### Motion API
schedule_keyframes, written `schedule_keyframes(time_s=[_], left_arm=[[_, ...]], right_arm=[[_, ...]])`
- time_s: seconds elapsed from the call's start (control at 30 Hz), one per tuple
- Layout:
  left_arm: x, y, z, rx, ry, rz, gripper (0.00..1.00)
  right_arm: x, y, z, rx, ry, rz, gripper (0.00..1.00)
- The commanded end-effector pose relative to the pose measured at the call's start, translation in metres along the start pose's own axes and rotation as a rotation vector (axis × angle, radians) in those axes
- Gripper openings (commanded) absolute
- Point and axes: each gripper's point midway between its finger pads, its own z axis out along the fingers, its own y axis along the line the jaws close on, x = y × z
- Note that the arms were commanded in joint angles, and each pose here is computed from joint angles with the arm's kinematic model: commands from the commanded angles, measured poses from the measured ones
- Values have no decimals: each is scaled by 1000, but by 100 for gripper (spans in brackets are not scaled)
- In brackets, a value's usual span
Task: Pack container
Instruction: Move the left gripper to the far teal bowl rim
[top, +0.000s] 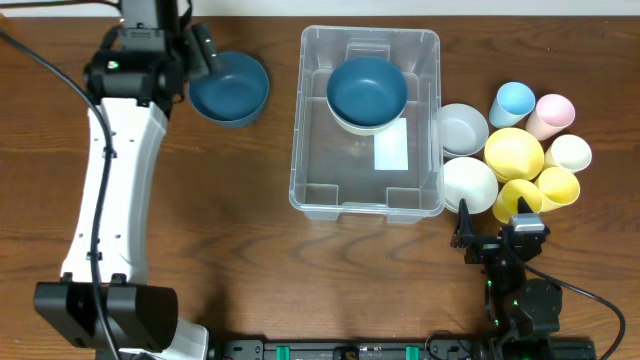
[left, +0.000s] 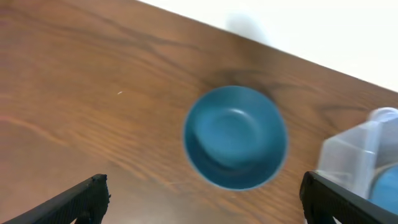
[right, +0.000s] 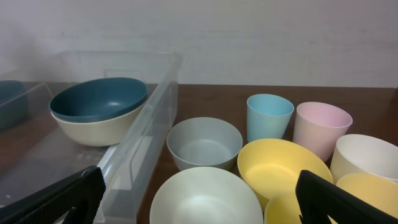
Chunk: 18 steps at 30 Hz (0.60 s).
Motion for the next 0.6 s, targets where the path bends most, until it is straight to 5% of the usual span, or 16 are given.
schedule_keyframes(time_s=[0.0,0.13,0.37,0.57], left_arm=[[-3,11,1,-32,-3,-29,98],[2,11,9,-43,22,-74,98],[31,24,37,-126,124,-389,99],[55,17,82,-150,214,-417,99]], right_arm=[[0,-3,0,11,-1,-11,99],[0,-3,0,11,-1,-11,99],[0,-3,0,11,-1,-11,99],[0,-3,0,11,-1,-11,99]])
